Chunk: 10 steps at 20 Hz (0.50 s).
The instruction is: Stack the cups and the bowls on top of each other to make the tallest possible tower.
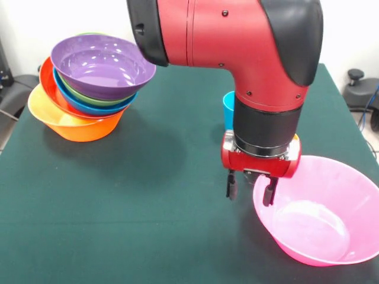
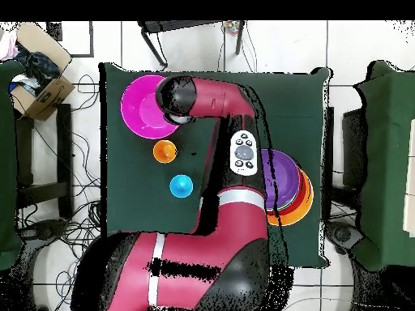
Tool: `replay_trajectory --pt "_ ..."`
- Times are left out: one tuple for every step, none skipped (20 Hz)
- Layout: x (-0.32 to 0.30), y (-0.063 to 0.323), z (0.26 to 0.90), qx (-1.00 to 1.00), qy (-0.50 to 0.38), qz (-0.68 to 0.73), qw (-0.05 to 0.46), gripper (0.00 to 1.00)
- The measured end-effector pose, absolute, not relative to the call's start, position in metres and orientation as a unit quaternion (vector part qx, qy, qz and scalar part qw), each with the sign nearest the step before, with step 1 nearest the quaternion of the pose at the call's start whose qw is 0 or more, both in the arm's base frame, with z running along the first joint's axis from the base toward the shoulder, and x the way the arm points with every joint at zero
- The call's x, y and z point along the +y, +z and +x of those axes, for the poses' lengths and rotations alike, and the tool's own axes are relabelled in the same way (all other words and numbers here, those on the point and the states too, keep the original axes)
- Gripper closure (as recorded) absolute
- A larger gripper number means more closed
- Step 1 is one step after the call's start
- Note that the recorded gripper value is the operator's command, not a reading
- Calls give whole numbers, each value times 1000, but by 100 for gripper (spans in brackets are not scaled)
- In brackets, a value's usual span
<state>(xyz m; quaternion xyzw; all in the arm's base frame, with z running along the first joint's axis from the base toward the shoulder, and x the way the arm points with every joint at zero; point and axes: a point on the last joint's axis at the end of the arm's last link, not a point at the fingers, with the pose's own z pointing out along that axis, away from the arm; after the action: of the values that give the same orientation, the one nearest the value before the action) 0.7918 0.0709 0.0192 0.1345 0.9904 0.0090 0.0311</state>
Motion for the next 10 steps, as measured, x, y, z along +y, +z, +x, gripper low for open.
replay_trajectory --pt "73 18 792 991 10 132 31 0" --pt "73 18 791 991 10 131 31 0" --pt "75 18 791 991 11 130 31 0" --pt "77 17 791 991 13 128 31 0" --pt "82 16 792 991 19 126 31 0" --pt "84 15 792 991 22 125 30 0" --pt "86 14 793 991 25 124 30 0" --pt "88 14 793 992 29 123 30 0" --pt "89 13 793 992 30 123 30 0" --pt "90 12 793 992 32 122 30 0"
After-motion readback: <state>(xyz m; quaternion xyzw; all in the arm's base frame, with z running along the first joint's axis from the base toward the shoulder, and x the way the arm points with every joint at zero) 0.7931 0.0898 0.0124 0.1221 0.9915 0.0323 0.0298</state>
